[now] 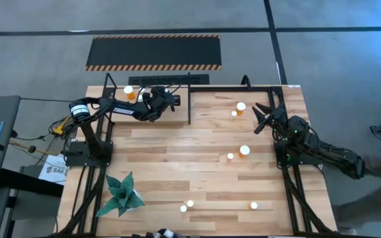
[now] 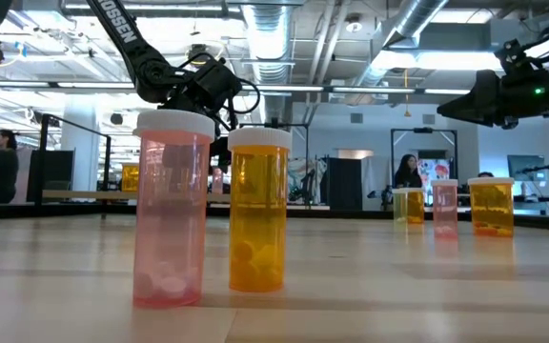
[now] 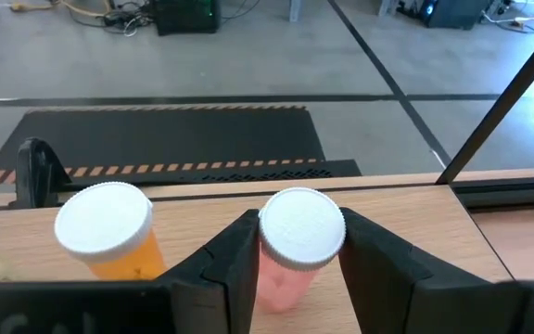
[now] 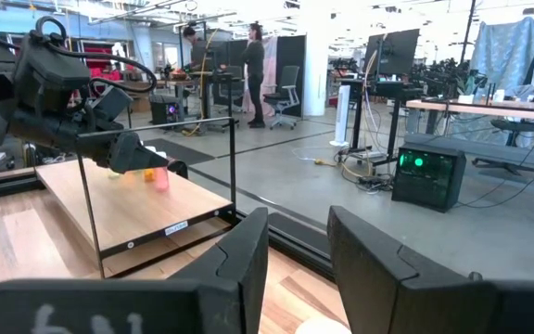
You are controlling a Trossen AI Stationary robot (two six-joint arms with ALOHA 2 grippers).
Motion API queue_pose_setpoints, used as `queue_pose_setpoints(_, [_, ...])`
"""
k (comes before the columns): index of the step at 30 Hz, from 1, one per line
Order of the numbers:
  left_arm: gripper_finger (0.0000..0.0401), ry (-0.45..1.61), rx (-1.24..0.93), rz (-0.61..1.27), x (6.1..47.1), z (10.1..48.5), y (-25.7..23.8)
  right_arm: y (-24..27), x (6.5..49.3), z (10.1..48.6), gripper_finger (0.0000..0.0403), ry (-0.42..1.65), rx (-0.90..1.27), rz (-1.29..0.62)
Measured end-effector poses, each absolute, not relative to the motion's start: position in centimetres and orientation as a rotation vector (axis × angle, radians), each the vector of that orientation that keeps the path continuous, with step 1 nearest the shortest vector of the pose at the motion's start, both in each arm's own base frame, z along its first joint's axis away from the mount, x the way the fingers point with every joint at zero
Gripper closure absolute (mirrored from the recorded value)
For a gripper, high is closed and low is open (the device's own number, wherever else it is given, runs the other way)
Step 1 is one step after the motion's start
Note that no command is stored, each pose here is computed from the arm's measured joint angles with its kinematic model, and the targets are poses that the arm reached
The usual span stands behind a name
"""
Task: Pick and place medicine bottles onto shelf by color
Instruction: Put the top left pink pill bottle on the shelf
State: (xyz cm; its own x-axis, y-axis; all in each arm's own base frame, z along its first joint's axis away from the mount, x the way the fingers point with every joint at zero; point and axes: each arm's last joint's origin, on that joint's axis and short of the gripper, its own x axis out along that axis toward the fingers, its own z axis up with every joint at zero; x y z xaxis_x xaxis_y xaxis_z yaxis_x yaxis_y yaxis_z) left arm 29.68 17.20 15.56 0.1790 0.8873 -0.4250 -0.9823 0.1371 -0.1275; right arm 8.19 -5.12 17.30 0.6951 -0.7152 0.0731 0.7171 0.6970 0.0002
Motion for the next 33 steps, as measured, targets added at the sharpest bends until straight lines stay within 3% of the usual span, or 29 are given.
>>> queue_pose_setpoints(33, [0.0272,0.205,-0.430,1.432,29.95,15.38,16.80,-5.12,8.19,17.30,0.0266,-0.069,-0.029,-0.799])
